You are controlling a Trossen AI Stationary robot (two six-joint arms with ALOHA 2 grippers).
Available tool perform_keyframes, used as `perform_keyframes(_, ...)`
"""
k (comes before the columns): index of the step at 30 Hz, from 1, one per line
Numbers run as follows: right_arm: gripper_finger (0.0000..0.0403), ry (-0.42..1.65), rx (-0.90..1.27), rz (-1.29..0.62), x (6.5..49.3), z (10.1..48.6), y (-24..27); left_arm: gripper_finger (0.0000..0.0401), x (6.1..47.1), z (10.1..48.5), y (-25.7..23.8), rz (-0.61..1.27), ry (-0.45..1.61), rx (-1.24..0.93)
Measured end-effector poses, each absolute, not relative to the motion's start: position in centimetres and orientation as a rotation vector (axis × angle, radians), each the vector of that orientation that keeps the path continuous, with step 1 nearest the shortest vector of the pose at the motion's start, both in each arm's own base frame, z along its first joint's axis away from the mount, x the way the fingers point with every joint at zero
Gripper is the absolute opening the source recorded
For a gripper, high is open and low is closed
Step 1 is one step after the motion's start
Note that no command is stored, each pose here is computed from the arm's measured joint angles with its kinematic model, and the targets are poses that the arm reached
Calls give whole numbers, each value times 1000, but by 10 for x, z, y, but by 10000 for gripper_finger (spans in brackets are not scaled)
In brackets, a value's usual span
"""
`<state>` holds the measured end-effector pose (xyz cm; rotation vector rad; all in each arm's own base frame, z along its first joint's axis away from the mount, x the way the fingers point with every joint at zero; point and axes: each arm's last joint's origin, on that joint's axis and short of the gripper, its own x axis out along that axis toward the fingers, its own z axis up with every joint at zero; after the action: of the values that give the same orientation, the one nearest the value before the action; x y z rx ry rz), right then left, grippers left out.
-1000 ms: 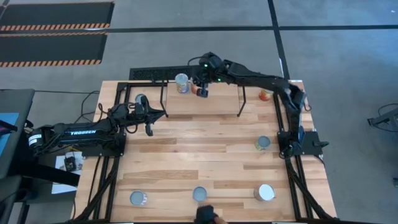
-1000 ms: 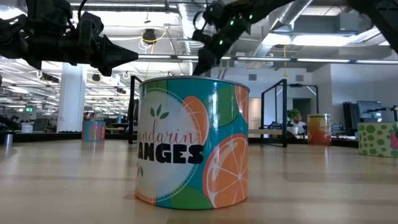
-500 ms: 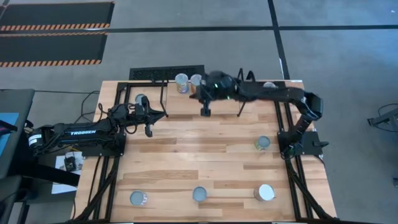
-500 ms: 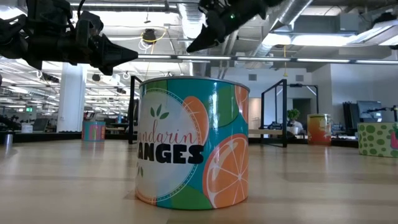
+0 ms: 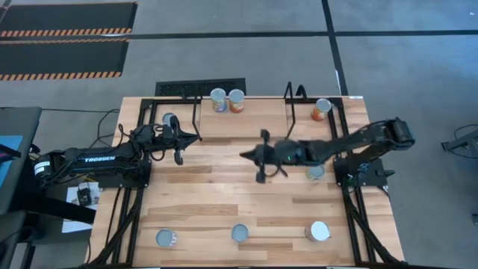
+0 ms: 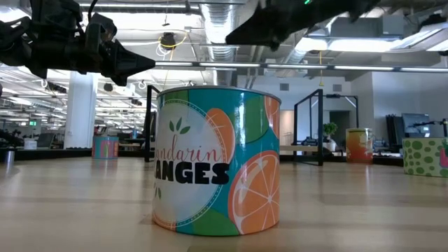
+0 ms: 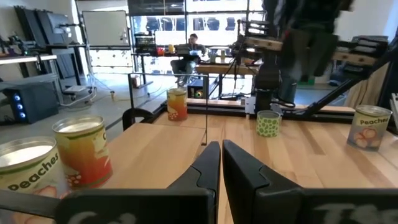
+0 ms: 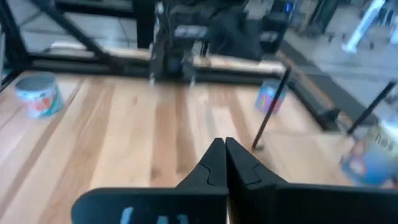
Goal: Pick and place cans onto a shelf
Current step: Put the canned peas on the shelf
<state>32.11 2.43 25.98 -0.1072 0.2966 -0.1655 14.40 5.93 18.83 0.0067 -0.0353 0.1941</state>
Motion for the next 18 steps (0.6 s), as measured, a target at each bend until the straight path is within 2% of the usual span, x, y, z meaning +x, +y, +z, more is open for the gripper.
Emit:
perform_keyframes(5,14,458,-30,-208,294,257,61,6,144,188,59,194,-32,5)
perform_keyframes(9,32,646,169,-275,268,245,77,6,144,188,59,194,-29,3)
perform_keyframes(13,69,850,325,-426,237,231,87,6,144,187,59,183,-30,-22)
perform_keyframes(18,131,1100,473,-703,204,221,83,6,144,187,59,177,-22,-16)
